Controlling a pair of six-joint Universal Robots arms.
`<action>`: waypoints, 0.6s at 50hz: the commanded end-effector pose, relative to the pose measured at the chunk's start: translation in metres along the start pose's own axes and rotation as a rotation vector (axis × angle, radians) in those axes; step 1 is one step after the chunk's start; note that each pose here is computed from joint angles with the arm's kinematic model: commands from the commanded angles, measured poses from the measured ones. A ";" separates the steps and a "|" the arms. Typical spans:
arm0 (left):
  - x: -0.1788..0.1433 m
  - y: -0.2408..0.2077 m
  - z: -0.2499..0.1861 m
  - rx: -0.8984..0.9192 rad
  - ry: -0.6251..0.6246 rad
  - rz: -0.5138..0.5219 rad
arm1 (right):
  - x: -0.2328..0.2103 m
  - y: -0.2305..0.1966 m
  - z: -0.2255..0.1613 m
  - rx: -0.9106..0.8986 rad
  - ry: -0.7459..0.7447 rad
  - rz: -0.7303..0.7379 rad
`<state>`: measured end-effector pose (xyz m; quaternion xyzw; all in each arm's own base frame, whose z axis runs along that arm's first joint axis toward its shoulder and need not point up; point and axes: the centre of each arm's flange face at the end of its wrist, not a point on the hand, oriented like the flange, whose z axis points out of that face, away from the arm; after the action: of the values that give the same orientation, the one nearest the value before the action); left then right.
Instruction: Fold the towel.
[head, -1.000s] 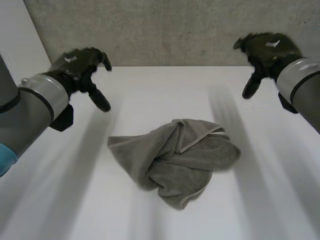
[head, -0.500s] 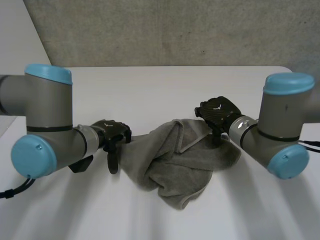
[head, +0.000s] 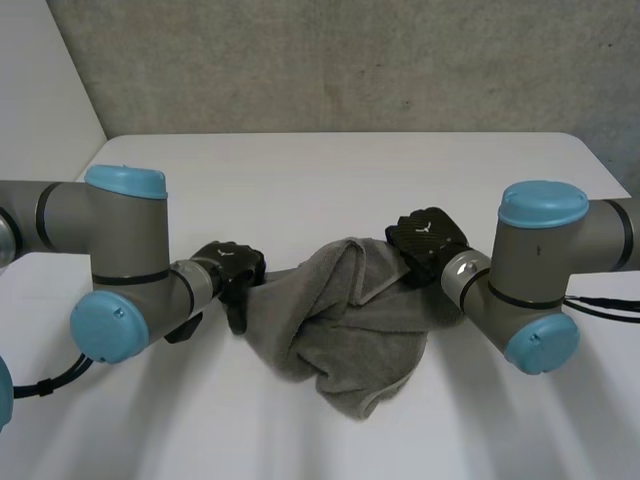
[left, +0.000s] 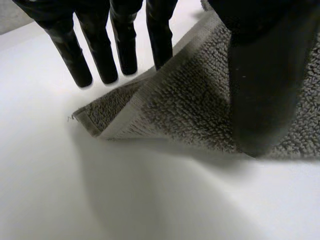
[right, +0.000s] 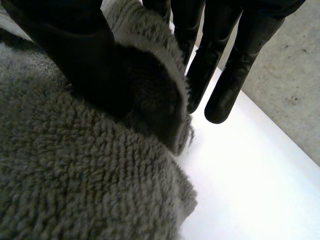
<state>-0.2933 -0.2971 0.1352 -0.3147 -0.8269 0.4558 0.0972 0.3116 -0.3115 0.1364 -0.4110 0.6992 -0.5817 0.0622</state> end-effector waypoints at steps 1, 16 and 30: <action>0.000 0.000 0.000 0.001 0.000 -0.008 | 0.001 -0.012 -0.007 0.042 -0.037 0.063; -0.006 -0.018 -0.011 0.012 -0.004 -0.004 | 0.012 -0.054 -0.029 0.019 -0.186 0.065; -0.036 -0.093 -0.026 0.214 -0.079 0.080 | 0.053 -0.139 -0.042 0.180 -0.213 -0.087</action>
<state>-0.2910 -0.3132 0.2028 -0.3128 -0.8018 0.5002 0.0947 0.3174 -0.2986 0.2612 -0.4894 0.6452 -0.5661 0.1542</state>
